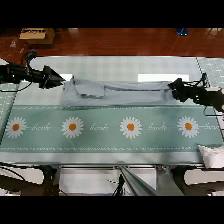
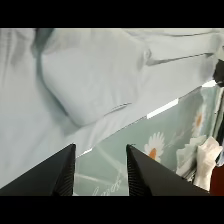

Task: Fold the shirts.

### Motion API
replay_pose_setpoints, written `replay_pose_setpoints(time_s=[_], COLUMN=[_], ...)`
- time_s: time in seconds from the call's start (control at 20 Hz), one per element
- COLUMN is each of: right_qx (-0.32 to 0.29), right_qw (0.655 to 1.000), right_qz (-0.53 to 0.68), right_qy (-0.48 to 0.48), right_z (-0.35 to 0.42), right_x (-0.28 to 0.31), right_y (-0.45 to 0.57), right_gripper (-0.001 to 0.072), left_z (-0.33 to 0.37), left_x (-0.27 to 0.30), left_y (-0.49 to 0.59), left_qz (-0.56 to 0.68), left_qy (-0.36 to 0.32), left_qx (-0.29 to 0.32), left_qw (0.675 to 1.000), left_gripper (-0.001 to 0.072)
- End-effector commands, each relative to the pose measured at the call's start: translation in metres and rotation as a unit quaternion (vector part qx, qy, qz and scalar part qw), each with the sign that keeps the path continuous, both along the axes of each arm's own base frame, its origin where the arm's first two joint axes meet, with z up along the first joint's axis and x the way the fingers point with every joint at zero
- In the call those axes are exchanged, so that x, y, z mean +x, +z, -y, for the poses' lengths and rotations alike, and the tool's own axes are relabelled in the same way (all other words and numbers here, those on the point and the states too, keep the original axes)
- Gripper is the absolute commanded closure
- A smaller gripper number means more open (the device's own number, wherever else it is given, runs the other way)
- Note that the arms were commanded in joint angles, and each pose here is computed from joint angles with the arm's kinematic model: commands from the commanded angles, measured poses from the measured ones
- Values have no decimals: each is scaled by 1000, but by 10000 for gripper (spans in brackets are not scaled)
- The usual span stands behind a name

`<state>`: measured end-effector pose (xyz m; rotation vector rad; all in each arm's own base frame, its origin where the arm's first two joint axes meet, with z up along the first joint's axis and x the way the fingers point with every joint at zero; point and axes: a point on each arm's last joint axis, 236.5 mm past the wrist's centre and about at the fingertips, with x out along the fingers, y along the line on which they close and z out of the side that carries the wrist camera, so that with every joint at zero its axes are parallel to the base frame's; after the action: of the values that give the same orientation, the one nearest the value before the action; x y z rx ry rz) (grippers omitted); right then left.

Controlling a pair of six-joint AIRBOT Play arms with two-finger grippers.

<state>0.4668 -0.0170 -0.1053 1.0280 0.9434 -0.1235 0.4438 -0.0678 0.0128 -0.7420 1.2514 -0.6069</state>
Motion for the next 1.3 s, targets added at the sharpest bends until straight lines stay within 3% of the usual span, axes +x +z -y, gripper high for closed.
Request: replay_pose_setpoints(time_s=[0.0, 0.05, 0.1, 0.15, 0.2, 0.55, 0.85, 1.0, 1.25], right_qx=[-27, -33, -35, -41, -49, -137, -141, -133, -120], right_qw=[999, 998, 997, 994, 991, 958, 944, 947, 945], right_qz=[23, 33, 46, 65, 83, 200, 250, 251, 262], right_qy=[12, 32, 56, 81, 93, 154, 160, 150, 155], right_z=[-21, -28, -34, -40, -41, -49, -67, -73, -87], right_x=[15, 19, 21, 24, 26, -2, -58, -86, -128], right_y=[-6, -1, 8, 22, 37, 182, 273, 296, 326], right_gripper=[526, 653, 681, 681, 681, 682, 683, 683, 683], left_z=[6, 7, 7, 9, 11, 75, 186, 236, 309], left_x=[2, 0, -1, -4, -5, -9, -23, -27, -64], left_y=[9, 9, 9, 11, 13, 21, 25, 19, 4], left_qz=[7, 4, 3, 3, 12, 26, 52, 61, 56], left_qy=[0, -3, -6, -12, -21, -72, -124, -118, -153], left_qx=[-21, -22, -24, -26, -31, -41, -47, -37, -32], left_qw=[1000, 1000, 1000, 1000, 999, 996, 990, 990, 986], left_gripper=[334, 402, 487, 621, 680, 680, 680, 679, 679])
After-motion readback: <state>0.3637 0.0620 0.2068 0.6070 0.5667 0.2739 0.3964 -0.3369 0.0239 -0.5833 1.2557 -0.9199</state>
